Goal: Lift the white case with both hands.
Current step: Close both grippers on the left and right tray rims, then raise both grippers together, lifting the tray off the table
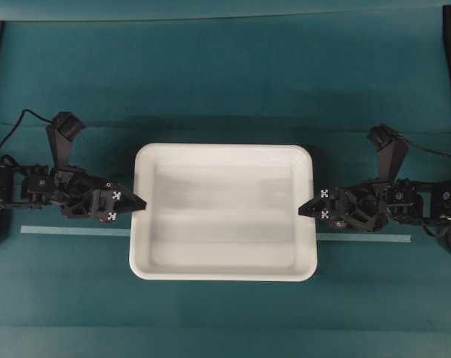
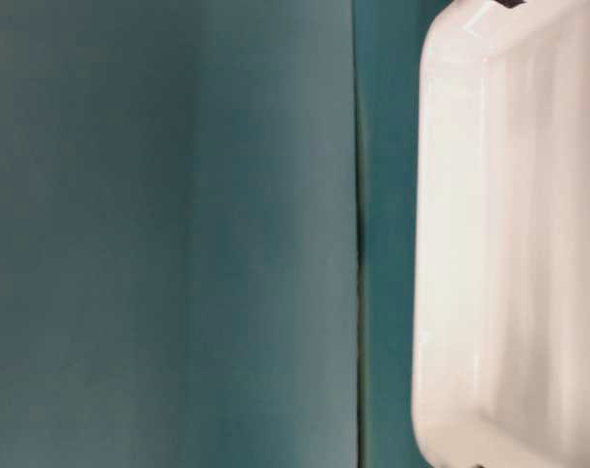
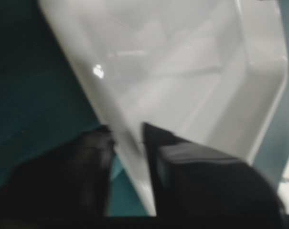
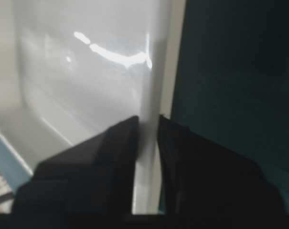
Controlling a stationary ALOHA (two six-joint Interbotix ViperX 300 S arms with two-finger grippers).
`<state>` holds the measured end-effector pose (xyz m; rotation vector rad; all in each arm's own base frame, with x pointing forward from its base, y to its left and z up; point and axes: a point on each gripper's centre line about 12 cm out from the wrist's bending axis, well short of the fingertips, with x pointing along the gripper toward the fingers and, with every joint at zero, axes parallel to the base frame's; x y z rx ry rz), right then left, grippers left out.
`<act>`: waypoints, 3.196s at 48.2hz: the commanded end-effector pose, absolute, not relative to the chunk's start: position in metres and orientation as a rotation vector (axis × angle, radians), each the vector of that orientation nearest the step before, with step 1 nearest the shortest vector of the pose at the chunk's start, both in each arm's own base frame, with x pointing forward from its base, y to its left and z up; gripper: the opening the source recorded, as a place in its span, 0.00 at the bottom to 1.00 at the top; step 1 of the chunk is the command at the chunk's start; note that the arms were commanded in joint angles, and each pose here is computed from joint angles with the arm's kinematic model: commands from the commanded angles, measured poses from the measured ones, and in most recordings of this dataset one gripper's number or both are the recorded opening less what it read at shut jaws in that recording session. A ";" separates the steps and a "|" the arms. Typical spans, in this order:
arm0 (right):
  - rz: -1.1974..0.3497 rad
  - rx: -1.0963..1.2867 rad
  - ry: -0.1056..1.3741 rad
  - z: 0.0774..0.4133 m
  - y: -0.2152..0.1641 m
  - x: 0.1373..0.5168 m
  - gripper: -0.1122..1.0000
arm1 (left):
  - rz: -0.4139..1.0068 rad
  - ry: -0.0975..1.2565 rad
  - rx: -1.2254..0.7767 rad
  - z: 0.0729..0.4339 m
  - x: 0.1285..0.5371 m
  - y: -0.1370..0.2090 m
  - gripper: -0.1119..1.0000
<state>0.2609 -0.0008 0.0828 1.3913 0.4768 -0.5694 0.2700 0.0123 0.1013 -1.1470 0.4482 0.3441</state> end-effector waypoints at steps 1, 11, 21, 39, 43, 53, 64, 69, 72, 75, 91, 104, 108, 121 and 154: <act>-0.598 1.396 0.505 0.077 -0.001 0.263 0.22 | 0.347 0.460 -1.142 0.101 0.278 0.012 0.31; -0.609 1.423 0.501 0.077 -0.001 0.262 0.22 | 0.366 0.492 -1.138 0.097 0.278 0.012 0.21; -0.610 1.425 0.502 0.078 -0.001 0.263 0.22 | 0.368 0.494 -1.139 0.097 0.278 0.012 0.21; -0.579 1.478 0.447 0.096 -0.002 0.269 0.22 | 0.370 0.462 -1.202 0.109 0.280 0.012 0.21; -0.568 1.495 0.442 0.105 -0.002 0.271 0.22 | 0.364 0.448 -1.223 0.117 0.282 0.011 0.21; -0.542 1.520 0.461 0.127 0.002 0.276 0.21 | 0.337 0.414 -1.236 0.150 0.291 0.010 0.21; -0.497 1.546 0.457 0.161 0.003 0.278 0.21 | 0.334 0.435 -1.228 0.181 0.292 0.005 0.21; -0.478 1.556 0.456 0.179 0.003 0.274 0.21 | 0.323 0.426 -1.230 0.194 0.289 0.004 0.21; -0.471 1.561 0.453 0.188 0.001 0.271 0.21 | 0.315 0.415 -1.235 0.201 0.287 0.003 0.21; -0.462 1.565 0.446 0.197 0.000 0.269 0.21 | 0.313 0.400 -1.258 0.207 0.285 0.004 0.21; -0.408 1.574 0.434 0.232 0.001 0.259 0.21 | 0.258 0.314 -1.305 0.235 0.277 0.003 0.21; -0.339 1.583 0.387 0.267 0.002 0.264 0.21 | 0.198 0.235 -1.316 0.273 0.275 0.003 0.21; -0.313 1.579 0.361 0.279 0.001 0.265 0.21 | 0.214 0.256 -1.313 0.278 0.275 0.003 0.21; -0.261 1.585 0.326 0.306 0.002 0.258 0.20 | 0.203 0.238 -1.316 0.297 0.270 0.003 0.21; -0.219 1.590 0.260 0.367 -0.007 0.238 0.20 | 0.143 0.153 -1.339 0.369 0.278 0.004 0.21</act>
